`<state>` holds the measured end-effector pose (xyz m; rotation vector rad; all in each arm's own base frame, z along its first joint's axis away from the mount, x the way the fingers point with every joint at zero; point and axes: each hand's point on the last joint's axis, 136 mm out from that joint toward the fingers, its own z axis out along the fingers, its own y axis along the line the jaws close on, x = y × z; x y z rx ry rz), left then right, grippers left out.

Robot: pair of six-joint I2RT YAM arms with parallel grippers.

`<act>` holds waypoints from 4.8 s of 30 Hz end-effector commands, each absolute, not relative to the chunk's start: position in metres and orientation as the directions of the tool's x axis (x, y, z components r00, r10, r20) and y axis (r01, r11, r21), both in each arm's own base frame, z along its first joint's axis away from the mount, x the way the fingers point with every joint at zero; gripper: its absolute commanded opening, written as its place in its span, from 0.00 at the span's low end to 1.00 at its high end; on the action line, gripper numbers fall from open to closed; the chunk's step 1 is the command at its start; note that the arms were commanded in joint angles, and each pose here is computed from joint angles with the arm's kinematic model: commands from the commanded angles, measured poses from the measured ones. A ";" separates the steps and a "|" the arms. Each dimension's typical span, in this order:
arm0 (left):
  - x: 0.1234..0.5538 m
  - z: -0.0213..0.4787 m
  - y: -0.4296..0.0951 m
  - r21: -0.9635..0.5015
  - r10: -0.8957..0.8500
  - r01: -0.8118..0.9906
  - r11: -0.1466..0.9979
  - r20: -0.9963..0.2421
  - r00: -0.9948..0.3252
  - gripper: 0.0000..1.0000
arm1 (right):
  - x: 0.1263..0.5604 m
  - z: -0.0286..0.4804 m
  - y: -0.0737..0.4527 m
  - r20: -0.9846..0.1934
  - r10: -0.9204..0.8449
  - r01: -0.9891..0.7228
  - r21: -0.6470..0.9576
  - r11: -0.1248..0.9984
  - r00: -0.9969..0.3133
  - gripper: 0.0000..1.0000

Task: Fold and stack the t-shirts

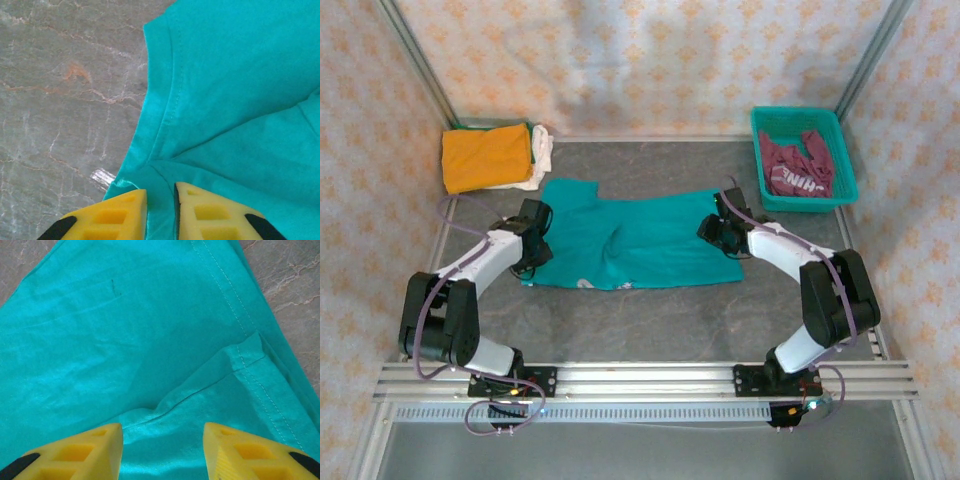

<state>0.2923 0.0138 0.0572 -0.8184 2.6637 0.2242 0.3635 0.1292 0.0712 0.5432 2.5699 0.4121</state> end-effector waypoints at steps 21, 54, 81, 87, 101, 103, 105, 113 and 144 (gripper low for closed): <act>0.278 0.040 0.027 0.037 -0.573 -0.619 0.785 -0.339 -0.746 0.00 | 0.331 0.031 0.115 -0.299 0.419 0.355 0.247 0.902 -0.857 0.37; 0.177 0.067 0.069 0.060 -0.758 -0.843 0.534 -0.409 -0.509 0.36 | 0.312 0.018 0.082 -0.239 0.618 0.569 0.247 0.785 -0.749 0.28; 0.320 0.010 -0.003 0.023 -0.579 -0.639 0.769 -0.397 -0.712 0.37 | 0.326 0.004 0.101 -0.276 0.564 0.543 0.156 0.825 -0.778 0.24; 0.298 0.013 -0.004 0.058 -0.536 -0.602 0.797 -0.392 -0.748 0.37 | 0.287 -0.014 0.095 -0.208 0.646 0.622 0.174 0.764 -0.735 0.24; 0.439 0.123 -0.009 -0.066 -0.416 -0.454 0.889 -0.531 -0.738 0.49 | 0.372 0.114 0.118 -0.490 0.594 0.426 0.418 0.802 -0.638 0.42; 0.463 0.119 -0.002 -0.045 -0.421 -0.463 0.885 -0.498 -0.758 0.50 | 0.392 0.131 0.122 -0.535 0.559 0.364 0.431 0.826 -0.634 0.45; 0.481 0.108 0.000 -0.006 -0.412 -0.461 0.888 -0.456 -0.789 0.52 | 0.407 0.141 0.123 -0.563 0.535 0.337 0.422 0.842 -0.630 0.45; 0.512 0.075 0.001 0.054 -0.392 -0.450 0.891 -0.406 -0.825 0.66 | 0.445 0.151 0.134 -0.589 0.458 0.267 0.385 0.884 -0.666 0.46; 0.549 0.085 -0.003 0.069 -0.289 -0.367 0.928 -0.490 -0.822 0.00 | 0.474 0.095 0.102 -0.478 0.432 0.383 0.202 0.901 -0.764 0.50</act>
